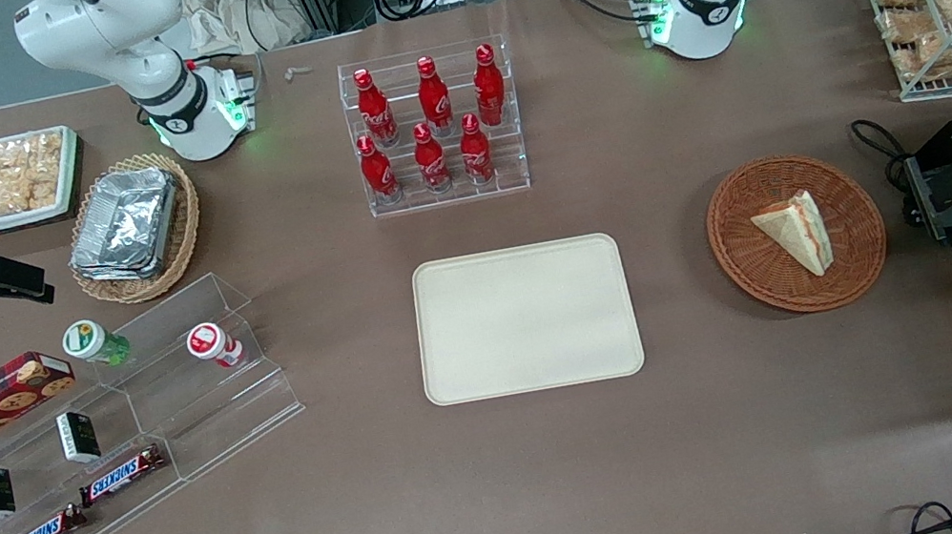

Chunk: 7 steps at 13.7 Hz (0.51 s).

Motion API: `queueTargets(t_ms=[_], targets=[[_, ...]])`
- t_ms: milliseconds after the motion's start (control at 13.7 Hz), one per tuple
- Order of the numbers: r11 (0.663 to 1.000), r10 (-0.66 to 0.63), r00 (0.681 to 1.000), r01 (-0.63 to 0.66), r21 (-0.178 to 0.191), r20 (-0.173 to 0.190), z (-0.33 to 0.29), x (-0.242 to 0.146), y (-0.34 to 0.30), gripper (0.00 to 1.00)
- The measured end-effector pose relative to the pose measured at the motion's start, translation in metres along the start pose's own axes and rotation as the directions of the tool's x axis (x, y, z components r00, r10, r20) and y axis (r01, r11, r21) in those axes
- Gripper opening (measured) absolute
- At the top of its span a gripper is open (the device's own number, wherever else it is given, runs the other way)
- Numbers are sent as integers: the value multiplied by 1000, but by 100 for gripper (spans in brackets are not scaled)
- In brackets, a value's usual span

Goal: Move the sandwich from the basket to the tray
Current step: 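Move the left gripper over the wrapped sandwich in the wicker basket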

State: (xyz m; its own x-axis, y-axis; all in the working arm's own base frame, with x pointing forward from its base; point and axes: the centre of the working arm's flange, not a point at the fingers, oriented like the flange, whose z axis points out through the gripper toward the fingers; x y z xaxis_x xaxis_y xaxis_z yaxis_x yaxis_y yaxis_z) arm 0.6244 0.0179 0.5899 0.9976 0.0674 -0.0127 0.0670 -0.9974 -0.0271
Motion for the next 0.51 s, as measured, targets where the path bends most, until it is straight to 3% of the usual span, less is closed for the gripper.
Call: queueTargets(t_ms=[511], targets=[[1000, -2, 1000, 2, 1, 16, 6, 2, -2, 100]])
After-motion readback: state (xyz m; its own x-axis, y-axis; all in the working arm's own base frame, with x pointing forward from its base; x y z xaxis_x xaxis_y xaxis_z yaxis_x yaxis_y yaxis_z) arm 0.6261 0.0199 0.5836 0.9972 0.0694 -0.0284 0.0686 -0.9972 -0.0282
